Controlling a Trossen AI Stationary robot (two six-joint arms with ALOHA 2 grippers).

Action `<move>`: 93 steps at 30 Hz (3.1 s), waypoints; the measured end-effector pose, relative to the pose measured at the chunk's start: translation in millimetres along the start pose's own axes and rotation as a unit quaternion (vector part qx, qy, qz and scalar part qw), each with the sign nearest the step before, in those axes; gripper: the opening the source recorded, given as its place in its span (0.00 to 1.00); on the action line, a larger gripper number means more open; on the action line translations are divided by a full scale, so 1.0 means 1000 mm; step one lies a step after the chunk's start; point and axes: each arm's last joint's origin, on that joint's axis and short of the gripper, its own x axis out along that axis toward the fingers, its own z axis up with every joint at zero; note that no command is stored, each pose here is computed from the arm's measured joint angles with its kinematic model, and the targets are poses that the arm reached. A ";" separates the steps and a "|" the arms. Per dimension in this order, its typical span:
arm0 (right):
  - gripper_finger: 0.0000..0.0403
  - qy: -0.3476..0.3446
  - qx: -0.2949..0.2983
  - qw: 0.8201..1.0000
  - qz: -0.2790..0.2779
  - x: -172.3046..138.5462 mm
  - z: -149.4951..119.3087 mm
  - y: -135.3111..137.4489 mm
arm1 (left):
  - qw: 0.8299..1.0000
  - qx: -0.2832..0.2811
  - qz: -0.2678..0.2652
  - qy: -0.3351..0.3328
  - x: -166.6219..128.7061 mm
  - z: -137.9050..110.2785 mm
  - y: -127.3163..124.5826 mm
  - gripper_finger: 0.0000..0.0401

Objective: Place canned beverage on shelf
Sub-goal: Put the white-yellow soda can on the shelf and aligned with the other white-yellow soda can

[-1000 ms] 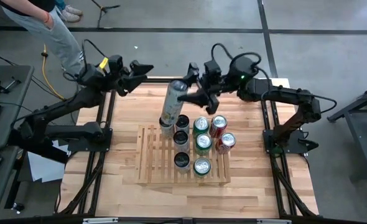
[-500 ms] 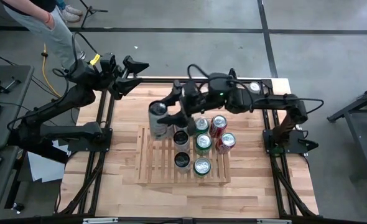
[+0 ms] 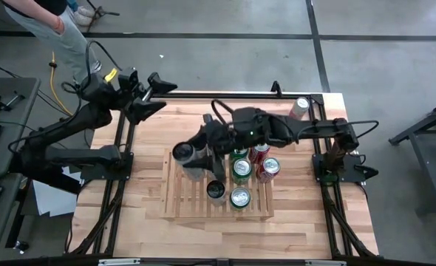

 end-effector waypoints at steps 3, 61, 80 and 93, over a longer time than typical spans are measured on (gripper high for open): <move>0.58 0.004 -0.016 1.000 -0.009 0.003 -0.006 0.010 | 0.999 -0.019 -0.025 -0.007 0.002 -0.003 -0.017 0.94; 0.58 -0.105 -0.005 0.993 -0.057 0.019 -0.006 0.021 | 0.962 0.091 0.100 0.236 0.034 -0.054 -0.139 0.90; 0.58 -0.108 -0.011 0.992 -0.059 0.019 -0.005 0.018 | 0.958 0.084 0.095 0.256 0.047 -0.065 -0.132 0.58; 0.93 -0.104 -0.014 0.992 -0.071 -0.006 0.011 0.017 | 0.950 0.112 0.139 0.258 0.036 -0.061 -0.128 0.58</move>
